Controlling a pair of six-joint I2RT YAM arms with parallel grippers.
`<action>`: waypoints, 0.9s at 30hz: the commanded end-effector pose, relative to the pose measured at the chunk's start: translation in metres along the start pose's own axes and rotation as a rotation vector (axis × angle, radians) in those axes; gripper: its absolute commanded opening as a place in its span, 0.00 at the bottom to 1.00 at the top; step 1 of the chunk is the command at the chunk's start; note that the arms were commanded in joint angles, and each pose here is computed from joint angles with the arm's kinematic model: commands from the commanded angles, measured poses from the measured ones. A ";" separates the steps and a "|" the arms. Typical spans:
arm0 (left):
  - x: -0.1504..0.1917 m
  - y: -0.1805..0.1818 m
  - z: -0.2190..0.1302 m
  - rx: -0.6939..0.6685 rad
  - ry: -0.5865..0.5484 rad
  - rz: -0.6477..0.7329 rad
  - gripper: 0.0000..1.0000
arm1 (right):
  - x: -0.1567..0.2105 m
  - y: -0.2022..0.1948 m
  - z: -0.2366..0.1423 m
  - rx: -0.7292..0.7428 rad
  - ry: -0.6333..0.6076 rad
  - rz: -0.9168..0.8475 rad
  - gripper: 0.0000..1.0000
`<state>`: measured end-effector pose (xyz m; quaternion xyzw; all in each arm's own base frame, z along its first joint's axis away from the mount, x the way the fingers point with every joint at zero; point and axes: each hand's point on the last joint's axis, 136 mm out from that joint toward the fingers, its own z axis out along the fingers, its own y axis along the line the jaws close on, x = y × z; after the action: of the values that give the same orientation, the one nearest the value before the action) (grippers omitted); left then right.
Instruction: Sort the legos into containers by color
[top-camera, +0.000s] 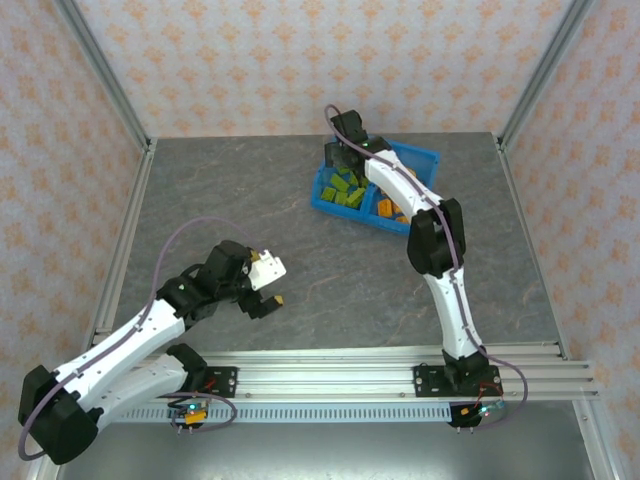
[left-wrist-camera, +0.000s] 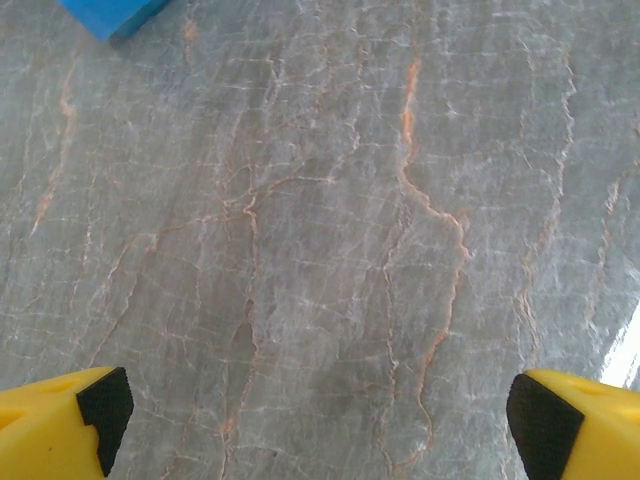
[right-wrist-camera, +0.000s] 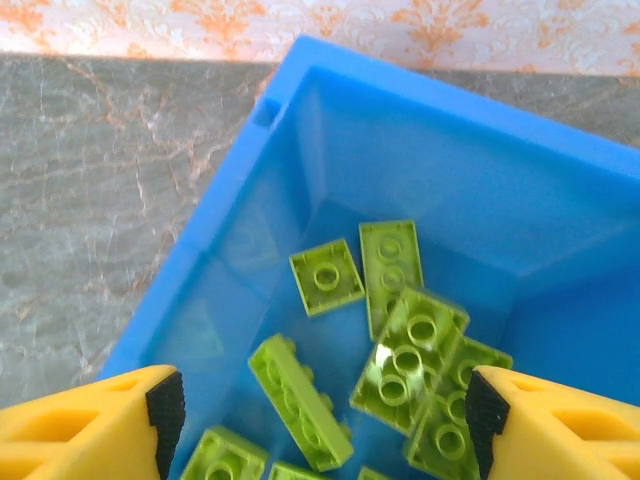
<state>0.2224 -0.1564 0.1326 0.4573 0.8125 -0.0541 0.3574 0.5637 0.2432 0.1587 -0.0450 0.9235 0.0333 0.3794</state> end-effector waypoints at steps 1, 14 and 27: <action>-0.021 0.025 -0.016 -0.096 -0.032 -0.083 1.00 | -0.039 -0.004 -0.076 -0.059 -0.136 0.052 0.75; 0.025 0.147 -0.054 -0.933 -0.133 -0.627 1.00 | 0.117 -0.179 -0.229 0.374 -0.425 0.239 0.89; 0.126 0.197 -0.057 -1.204 -0.066 -0.829 1.00 | 0.199 -0.298 -0.179 0.952 -0.379 0.342 0.99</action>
<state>0.2974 0.0619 0.1350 -0.1221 0.8208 0.2808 0.4822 0.3063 -0.0753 0.1112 0.2552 0.7928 -0.3061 0.4611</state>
